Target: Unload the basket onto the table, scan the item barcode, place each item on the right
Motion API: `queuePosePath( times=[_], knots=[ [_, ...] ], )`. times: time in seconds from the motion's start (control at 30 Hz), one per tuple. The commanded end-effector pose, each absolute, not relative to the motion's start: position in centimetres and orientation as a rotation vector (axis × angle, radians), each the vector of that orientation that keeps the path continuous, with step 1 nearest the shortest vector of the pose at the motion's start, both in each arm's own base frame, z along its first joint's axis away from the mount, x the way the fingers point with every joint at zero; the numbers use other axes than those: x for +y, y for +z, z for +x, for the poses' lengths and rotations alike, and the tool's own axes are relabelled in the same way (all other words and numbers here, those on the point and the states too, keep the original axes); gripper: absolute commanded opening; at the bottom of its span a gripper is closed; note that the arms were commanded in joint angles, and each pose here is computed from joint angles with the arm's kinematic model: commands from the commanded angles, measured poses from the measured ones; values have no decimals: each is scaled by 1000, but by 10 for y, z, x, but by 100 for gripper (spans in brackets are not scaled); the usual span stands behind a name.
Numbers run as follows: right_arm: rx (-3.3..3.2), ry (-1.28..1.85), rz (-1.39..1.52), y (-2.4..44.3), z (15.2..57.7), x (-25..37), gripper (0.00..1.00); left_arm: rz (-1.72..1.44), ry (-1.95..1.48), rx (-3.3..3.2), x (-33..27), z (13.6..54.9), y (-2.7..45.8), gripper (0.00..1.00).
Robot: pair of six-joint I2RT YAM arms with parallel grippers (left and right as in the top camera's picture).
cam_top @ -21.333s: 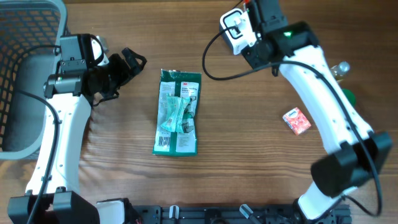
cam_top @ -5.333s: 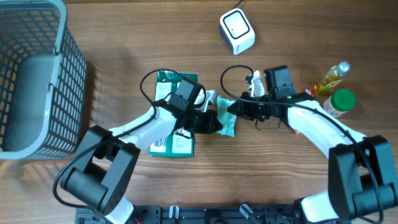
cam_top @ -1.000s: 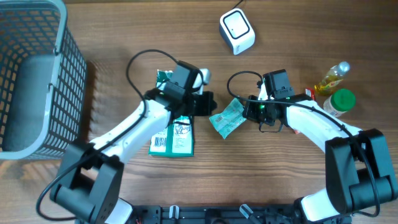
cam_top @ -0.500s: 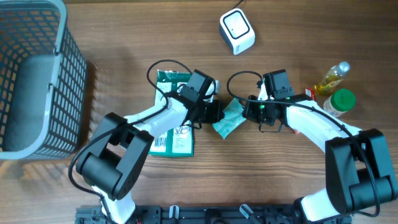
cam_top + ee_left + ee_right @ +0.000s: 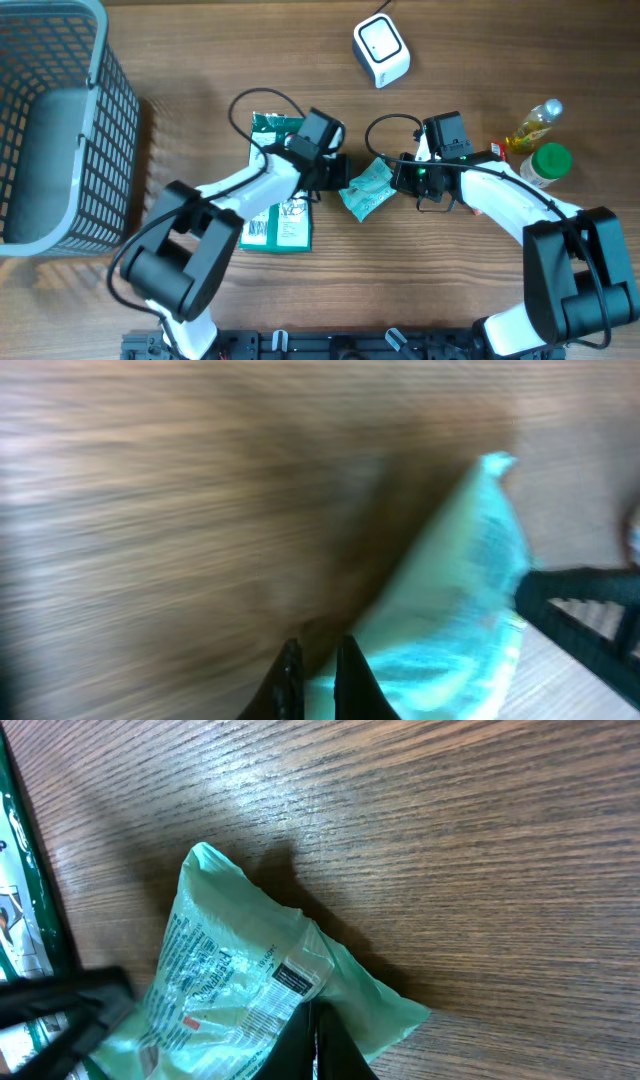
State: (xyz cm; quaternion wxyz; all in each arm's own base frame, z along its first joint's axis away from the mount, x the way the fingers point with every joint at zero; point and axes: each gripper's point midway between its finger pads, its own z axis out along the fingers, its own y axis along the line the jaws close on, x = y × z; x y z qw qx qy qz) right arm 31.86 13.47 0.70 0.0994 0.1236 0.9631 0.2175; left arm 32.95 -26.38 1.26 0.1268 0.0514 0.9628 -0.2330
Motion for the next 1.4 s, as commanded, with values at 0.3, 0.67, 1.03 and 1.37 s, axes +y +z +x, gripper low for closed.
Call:
queuePosePath(
  times=[0.3, 0.67, 1.03, 1.37],
  knots=[
    [2877, 548, 398, -5, 311, 122, 43, 91, -576, 2751, -236, 325, 62, 4],
    [2723, 599, 213, 75, 337, 130, 69, 94, -529, 2842, -229, 307, 48, 4],
    [2812, 355, 226, 49, 327, 102, 81, 249, -533, 2884, -267, 286, 14, 4],
    [2890, 350, 237, 25, 318, 103, 81, 278, -534, 2899, -281, 279, -3, 4]
  ],
)
